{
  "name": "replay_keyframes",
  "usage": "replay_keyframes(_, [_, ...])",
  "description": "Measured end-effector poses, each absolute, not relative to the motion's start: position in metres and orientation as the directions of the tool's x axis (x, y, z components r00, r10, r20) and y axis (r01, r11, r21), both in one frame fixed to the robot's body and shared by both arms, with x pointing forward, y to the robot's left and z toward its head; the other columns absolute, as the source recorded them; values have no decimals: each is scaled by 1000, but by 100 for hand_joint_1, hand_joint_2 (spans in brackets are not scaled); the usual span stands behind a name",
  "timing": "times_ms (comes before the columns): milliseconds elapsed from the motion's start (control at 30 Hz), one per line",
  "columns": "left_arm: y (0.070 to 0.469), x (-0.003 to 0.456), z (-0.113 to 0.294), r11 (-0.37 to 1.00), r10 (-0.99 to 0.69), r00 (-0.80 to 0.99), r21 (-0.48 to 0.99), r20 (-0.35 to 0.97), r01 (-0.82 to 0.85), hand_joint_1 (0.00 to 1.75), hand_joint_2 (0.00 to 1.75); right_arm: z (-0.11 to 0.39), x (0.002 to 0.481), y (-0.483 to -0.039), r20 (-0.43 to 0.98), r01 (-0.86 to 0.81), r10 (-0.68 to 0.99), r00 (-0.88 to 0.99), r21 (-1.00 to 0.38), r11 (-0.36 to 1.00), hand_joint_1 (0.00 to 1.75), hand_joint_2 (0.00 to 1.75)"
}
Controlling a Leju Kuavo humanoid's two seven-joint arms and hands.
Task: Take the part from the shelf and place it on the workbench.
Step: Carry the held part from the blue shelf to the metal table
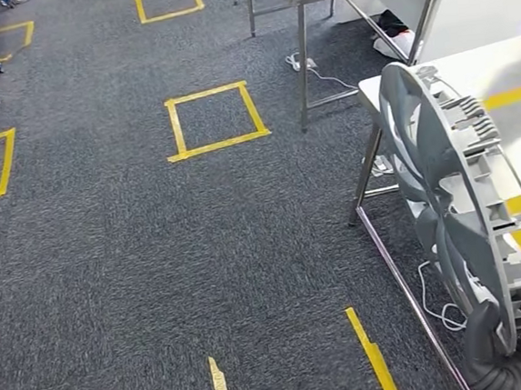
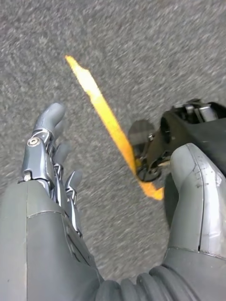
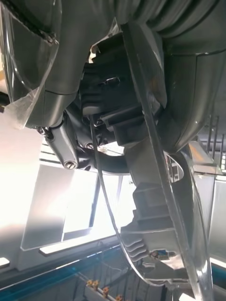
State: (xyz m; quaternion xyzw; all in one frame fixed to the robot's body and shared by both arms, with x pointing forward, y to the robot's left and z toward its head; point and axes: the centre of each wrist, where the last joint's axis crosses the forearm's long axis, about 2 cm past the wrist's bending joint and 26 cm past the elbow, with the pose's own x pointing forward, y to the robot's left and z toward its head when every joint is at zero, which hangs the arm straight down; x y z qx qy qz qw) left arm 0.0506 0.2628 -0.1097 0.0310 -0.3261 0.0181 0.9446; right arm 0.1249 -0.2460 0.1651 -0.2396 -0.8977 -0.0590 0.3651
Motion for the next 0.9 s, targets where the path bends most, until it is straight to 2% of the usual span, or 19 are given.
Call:
replay_keyframes(533, [261,52,-109,997,25,786,38,618,-62,0,175,162,126,-246,693,470,374,-616,-58,881,175,175])
replay_keyframes(900, [262,51,-110,997,44,785,26,618,-77,0,175,171,123,-253,674,575,437,-596,-21,818,175,175])
